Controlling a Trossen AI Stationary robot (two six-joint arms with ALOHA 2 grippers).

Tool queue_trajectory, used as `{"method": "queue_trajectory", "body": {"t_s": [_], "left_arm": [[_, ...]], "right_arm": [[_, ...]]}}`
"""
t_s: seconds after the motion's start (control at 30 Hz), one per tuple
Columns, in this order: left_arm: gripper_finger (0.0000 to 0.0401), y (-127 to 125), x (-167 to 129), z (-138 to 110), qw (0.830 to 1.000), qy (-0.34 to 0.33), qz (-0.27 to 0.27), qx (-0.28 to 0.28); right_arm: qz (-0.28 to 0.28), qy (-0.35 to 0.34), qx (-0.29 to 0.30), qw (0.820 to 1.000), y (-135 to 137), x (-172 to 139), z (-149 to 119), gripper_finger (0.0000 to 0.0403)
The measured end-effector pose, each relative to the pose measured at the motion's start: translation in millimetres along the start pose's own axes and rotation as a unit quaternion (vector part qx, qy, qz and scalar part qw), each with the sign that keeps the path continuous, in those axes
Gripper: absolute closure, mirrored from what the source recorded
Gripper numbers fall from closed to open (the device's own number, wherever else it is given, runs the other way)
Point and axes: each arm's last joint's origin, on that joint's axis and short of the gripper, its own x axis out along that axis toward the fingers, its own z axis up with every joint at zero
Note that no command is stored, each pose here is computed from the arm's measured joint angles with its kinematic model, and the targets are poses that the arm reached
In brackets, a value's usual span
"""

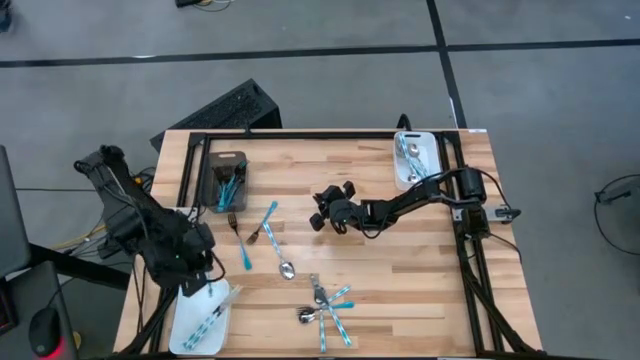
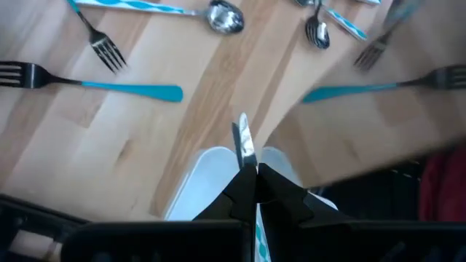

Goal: Sort silverware by color (type)
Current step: Put the blue patterned knife into the bottom left white bin

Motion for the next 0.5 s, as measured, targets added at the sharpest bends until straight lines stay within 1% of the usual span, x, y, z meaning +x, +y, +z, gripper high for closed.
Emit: {"method": "queue_trajectory", "body": {"t_s": [0.07,0.13,0.3,0.4,0.5], "left_arm": [[0.0401,1.5,7.6,-6.6,1.000,-0.004,0.010,-0.001],[0.0401,2.4,21.2,-15.5,1.000,0.012,0.015,-0.010],[0.0401,1.9,56.3,-37.7,0.996,0.079,-0.022,-0.024],[0.0401,1.6,70.7,-47.0,0.994,0.095,-0.047,-0.030],[0.0401,5.7,80.9,-54.2,0.993,0.101,-0.045,-0.038]], "right_arm": [[0.001,0.000,0.003,1.000,0.2,-0.1,-0.1,0.0331],[0.004,0.002,0.003,1.000,0.3,-0.1,-0.1,0.0331],[0.023,0.011,0.003,1.000,1.2,0.0,-0.6,0.0331],[0.034,0.016,0.004,0.999,1.8,0.0,-1.0,0.0331],[0.038,0.018,0.005,0.999,2.1,0.1,-1.1,0.0331]]}}
